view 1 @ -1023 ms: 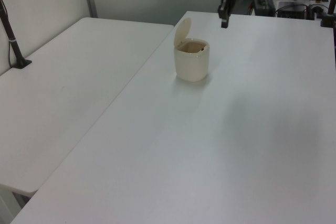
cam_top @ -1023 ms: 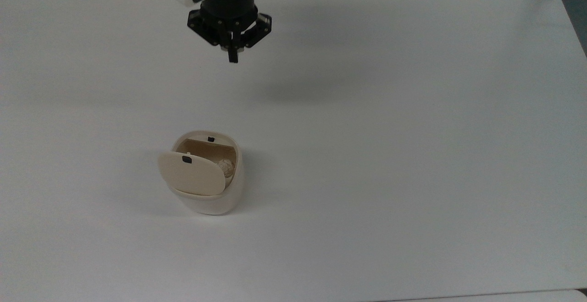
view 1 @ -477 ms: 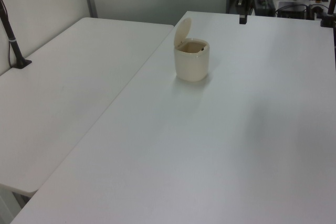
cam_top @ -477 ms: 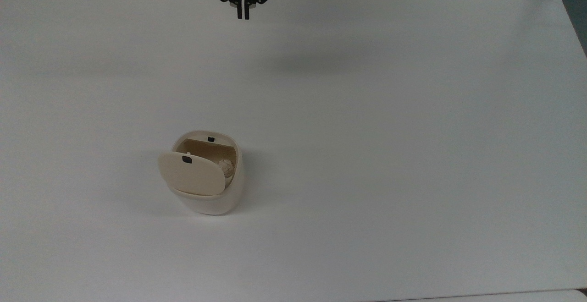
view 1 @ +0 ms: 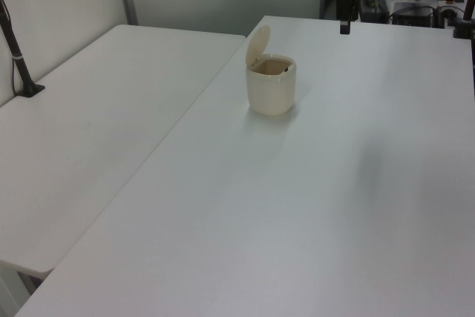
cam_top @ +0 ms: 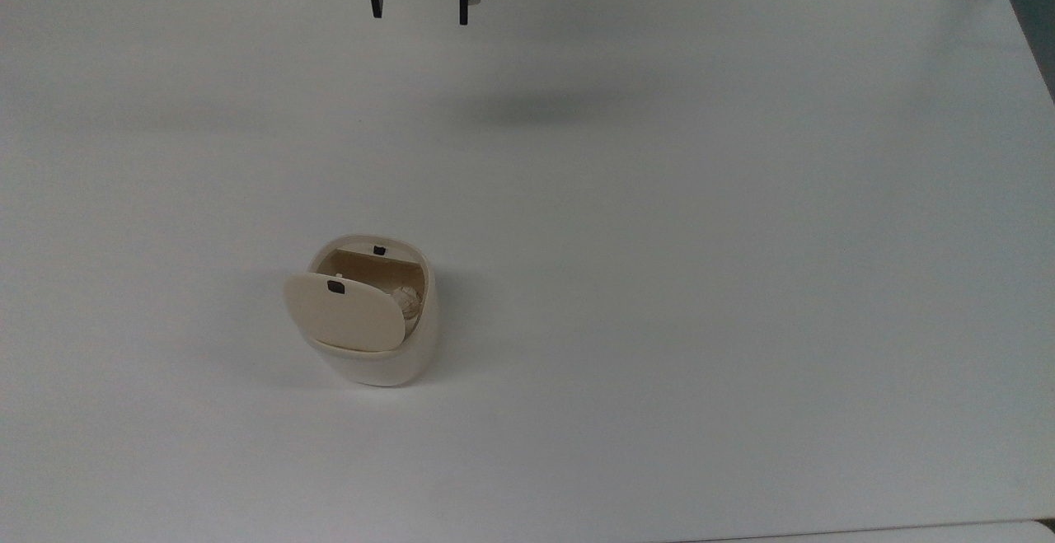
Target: Open the trash bin
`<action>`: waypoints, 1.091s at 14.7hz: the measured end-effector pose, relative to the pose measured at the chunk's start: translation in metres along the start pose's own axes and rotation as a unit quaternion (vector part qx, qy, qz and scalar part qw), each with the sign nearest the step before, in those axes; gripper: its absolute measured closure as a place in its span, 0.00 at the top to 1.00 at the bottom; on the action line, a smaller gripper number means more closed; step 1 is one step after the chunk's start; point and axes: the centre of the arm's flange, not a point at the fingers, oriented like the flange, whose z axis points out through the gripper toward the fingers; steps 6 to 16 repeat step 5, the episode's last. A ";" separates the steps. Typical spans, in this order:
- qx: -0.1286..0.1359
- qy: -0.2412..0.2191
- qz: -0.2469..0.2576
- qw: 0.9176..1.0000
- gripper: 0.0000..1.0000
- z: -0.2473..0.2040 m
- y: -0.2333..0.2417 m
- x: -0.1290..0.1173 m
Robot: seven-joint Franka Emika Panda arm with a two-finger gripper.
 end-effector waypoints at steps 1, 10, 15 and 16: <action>0.000 0.000 0.000 1.000 0.96 0.000 0.000 0.000; 0.000 0.000 0.001 1.000 1.00 0.000 0.002 0.000; 0.000 0.000 0.001 1.000 1.00 0.000 0.002 0.000; 0.000 0.000 0.001 1.000 1.00 0.000 0.002 0.000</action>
